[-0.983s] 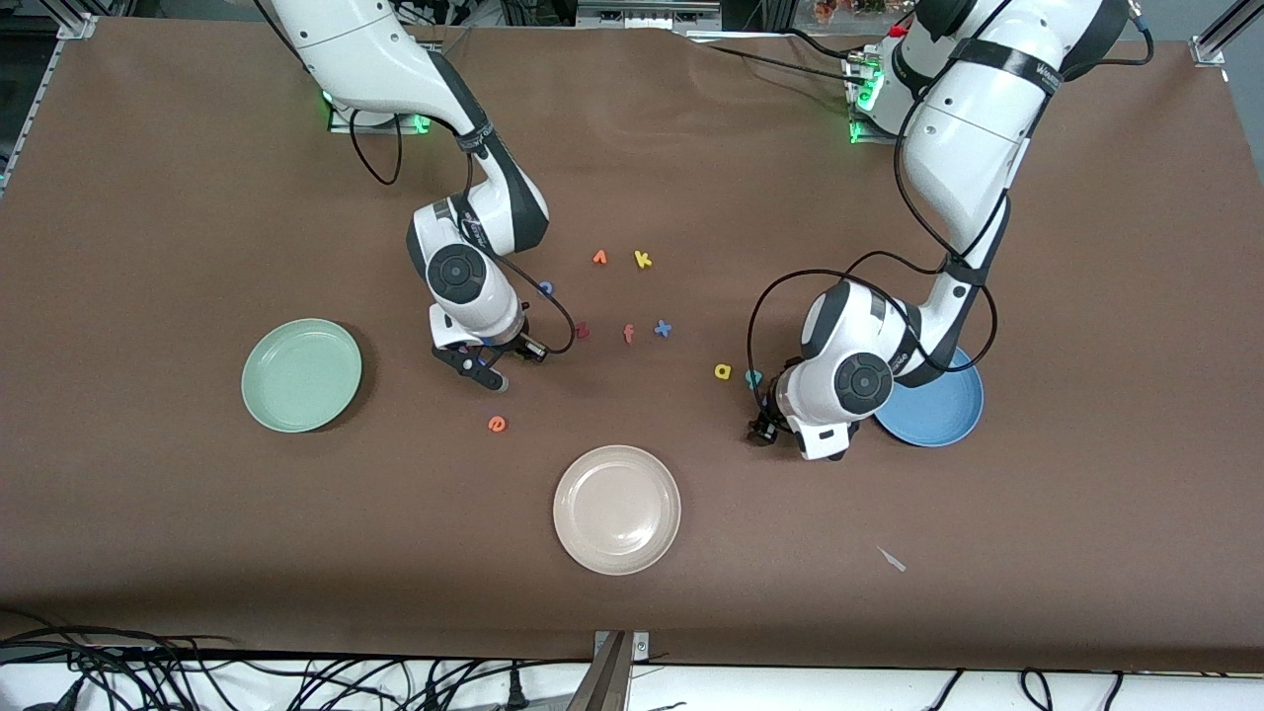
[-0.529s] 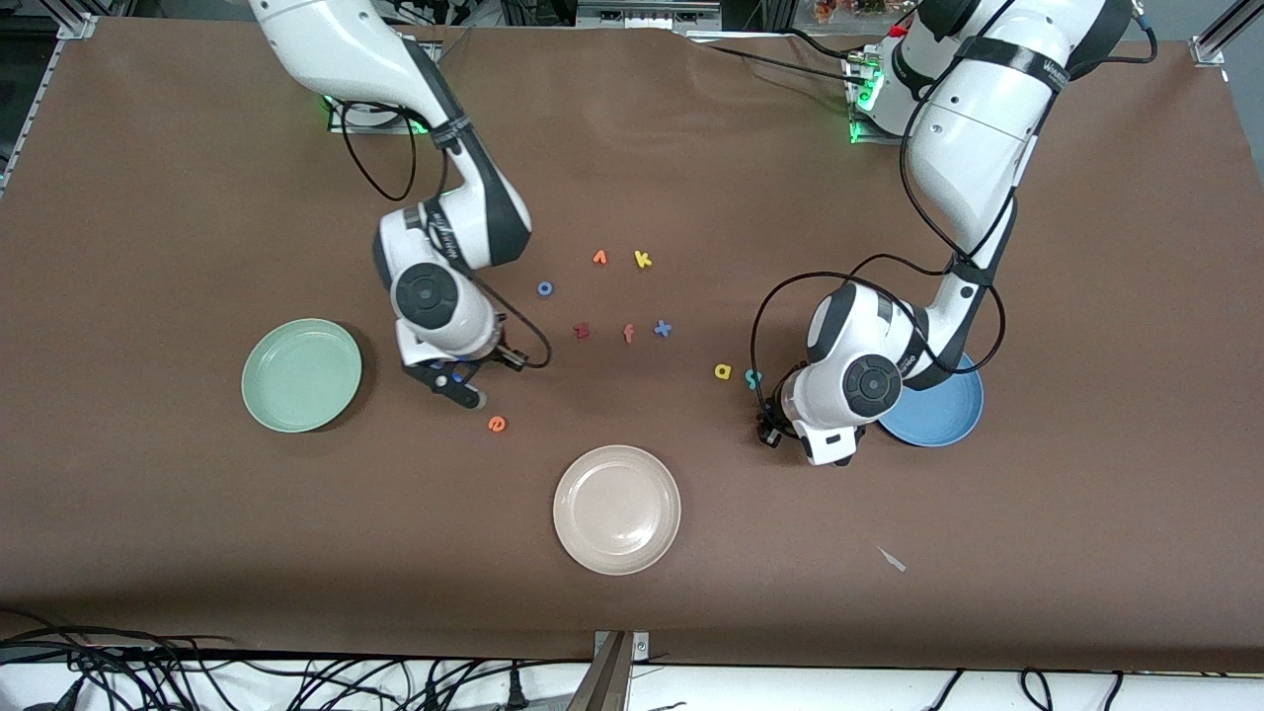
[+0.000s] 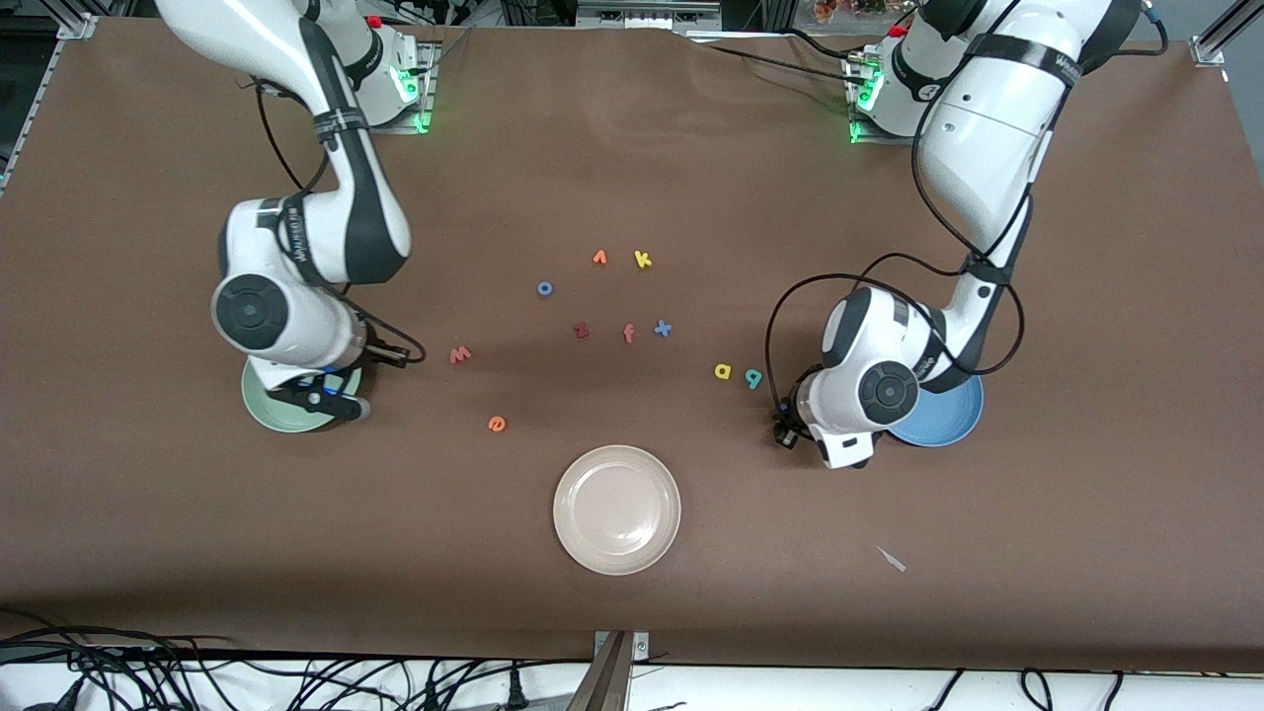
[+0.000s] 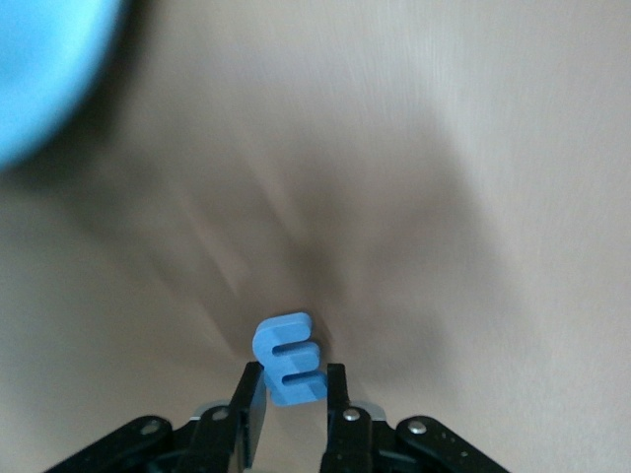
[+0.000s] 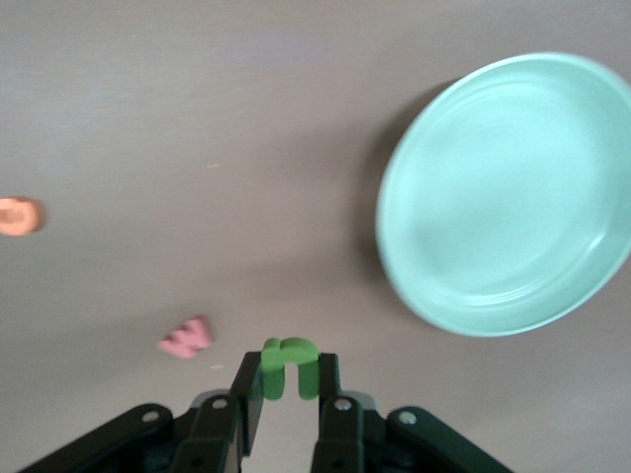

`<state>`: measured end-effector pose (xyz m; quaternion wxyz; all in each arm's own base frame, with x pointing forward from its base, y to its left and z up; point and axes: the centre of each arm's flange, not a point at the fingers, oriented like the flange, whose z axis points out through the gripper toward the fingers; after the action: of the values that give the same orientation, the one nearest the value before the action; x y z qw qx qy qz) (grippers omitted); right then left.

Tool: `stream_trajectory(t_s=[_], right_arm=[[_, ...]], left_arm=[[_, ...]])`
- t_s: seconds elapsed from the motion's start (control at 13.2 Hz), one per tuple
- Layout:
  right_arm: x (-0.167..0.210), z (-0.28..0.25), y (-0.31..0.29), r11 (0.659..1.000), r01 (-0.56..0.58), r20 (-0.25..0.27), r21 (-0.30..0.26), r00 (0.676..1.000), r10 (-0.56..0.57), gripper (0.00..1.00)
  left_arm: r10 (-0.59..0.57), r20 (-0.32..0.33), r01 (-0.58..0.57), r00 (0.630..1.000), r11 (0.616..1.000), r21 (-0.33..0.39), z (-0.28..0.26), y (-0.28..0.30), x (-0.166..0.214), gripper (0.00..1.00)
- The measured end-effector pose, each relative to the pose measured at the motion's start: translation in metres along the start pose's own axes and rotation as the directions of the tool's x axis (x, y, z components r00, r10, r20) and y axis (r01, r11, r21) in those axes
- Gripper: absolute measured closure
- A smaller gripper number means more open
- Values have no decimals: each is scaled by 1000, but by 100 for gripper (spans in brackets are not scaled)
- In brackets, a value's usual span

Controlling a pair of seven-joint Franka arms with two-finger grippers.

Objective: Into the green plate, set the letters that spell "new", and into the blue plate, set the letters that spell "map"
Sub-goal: 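Drop the n on the green plate while the left gripper drops m on blue, then grasp the pink w with the right gripper while the left grasps yellow d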

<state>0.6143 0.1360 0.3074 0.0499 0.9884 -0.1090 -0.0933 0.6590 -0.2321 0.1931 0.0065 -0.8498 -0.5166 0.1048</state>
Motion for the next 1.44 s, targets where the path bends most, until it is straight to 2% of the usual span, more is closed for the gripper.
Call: stream_trajectory(t_s=[0.15,0.38,0.53,0.68,0.76,0.91,1.06,1.21,1.36,1.44], right_arm=[[8,8,36,999,47,5,-11,999,-47,74],[16,30,72,992,124,-51,-21,991,-125,74],[16,53,90,987,155,-83,-32,984,-157,74],[15,69,104,985,166,-81,-39,982,-169,73],[16,73,108,986,162,-78,-42,983,-165,67],[17,74,111,987,156,-77,-42,984,-159,45],[19,69,107,990,133,-86,-35,987,-136,25],[17,62,89,999,36,-92,-17,995,-38,2],[7,58,50,996,-87,-99,3,991,86,0],[-1,58,28,988,-154,-99,14,983,155,0]], left_arm=[[57,-18,-56,998,997,43,-36,-14,26,71],[144,12,-144,990,985,97,-72,-47,94,71],[166,44,-170,985,980,106,-74,-70,142,71],[167,72,-175,983,977,125,-59,-86,165,71],[168,87,-179,982,974,142,-48,-91,166,71],[172,110,-189,979,968,167,-28,-93,162,71],[171,123,-192,978,964,183,-15,-94,160,56],[172,124,-193,977,964,183,-14,-93,160,34],[179,119,-198,977,966,169,-23,-87,152,12],[172,116,-190,978,969,161,-30,-80,135,1]])
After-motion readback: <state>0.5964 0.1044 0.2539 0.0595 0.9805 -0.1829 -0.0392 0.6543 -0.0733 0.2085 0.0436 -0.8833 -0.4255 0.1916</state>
